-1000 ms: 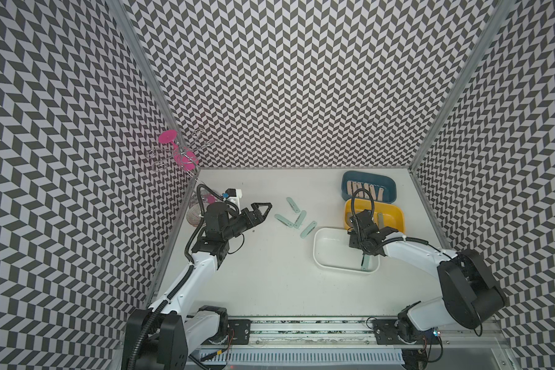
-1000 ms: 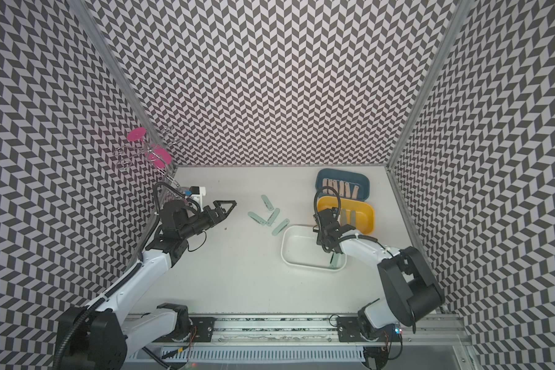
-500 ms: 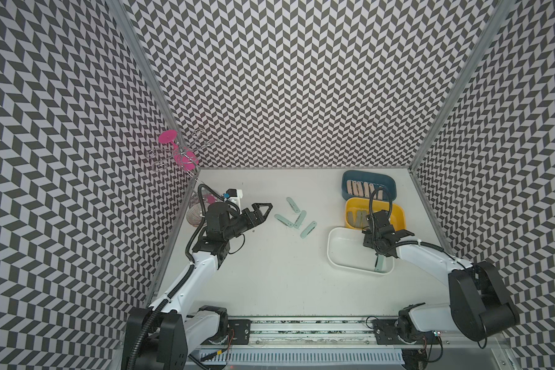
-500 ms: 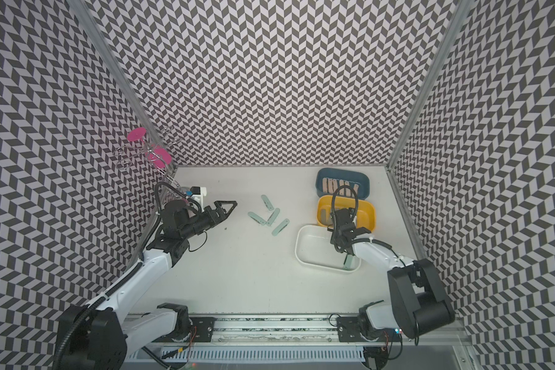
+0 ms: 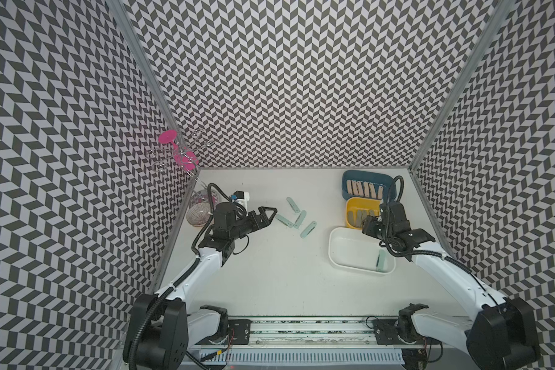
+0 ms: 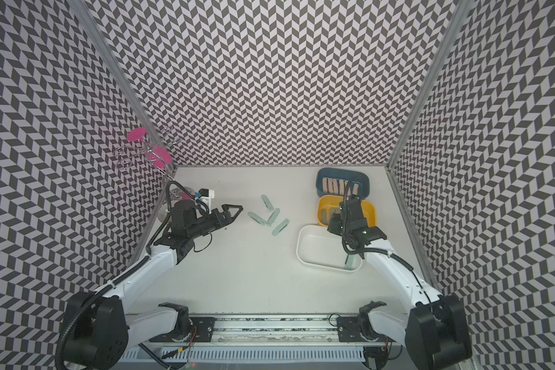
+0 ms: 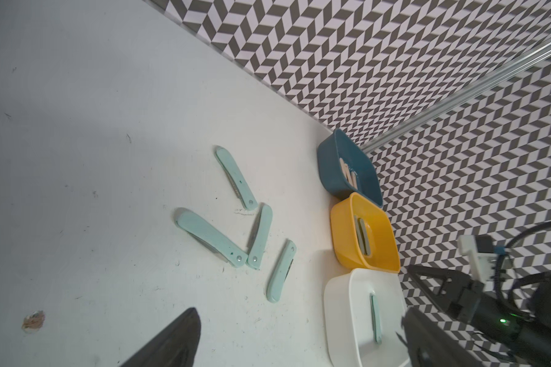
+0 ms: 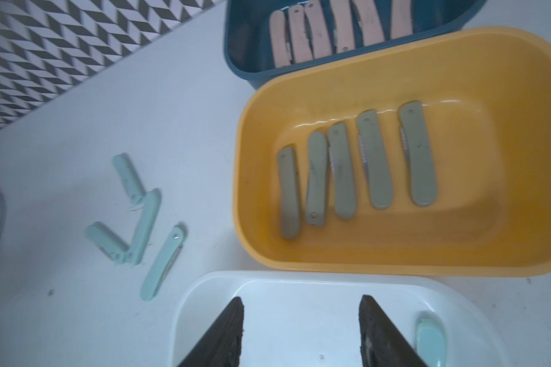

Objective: Place the fruit knives into the storage box by color
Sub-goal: Move the storage box to the center of the board, then pick up the fruit knife from the center of the board.

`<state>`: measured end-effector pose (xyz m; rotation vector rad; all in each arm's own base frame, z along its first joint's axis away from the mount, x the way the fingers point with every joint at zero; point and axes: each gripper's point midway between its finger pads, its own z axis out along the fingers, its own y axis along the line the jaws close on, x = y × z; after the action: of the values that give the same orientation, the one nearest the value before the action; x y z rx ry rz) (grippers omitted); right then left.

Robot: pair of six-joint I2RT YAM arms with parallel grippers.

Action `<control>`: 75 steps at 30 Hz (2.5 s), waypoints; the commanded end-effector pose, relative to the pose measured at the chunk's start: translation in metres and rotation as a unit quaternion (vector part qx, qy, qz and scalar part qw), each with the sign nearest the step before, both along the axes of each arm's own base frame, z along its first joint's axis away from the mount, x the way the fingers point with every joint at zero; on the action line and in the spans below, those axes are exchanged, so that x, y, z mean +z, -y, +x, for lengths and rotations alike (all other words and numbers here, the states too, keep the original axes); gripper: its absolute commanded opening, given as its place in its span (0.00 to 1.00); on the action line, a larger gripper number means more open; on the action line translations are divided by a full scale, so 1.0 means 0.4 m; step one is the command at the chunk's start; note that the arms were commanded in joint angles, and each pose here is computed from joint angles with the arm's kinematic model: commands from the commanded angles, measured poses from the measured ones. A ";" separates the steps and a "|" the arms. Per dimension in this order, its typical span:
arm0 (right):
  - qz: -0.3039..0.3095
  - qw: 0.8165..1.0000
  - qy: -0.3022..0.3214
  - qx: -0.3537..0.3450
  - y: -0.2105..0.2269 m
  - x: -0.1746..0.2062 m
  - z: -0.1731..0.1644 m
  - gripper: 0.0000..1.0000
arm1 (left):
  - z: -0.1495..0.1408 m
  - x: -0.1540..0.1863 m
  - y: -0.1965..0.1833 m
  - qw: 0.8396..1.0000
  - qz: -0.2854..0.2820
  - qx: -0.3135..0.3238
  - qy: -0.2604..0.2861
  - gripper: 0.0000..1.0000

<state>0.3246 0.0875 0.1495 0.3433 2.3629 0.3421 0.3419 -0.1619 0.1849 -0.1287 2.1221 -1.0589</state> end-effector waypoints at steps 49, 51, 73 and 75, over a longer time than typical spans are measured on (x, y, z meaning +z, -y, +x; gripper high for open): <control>-0.206 0.906 0.037 0.367 -0.842 -0.293 0.290 0.58 | 0.015 -0.084 -0.270 0.985 0.041 0.152 -0.064 1.00; -0.206 0.906 0.031 0.369 -0.841 -0.307 0.288 0.53 | 0.014 -0.085 -0.270 0.985 0.041 0.153 -0.065 1.00; -0.139 0.917 0.039 0.373 -0.903 -0.258 0.291 0.21 | 0.014 -0.076 -0.257 0.988 0.022 0.143 -0.060 1.00; -0.122 0.920 0.045 0.370 -0.911 -0.221 0.287 0.20 | 0.015 -0.074 -0.254 0.988 0.019 0.141 -0.059 1.00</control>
<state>0.4447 0.4433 0.0419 -0.7179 2.3305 0.3111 0.3469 -0.0589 0.1471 -0.4854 2.1854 -0.8328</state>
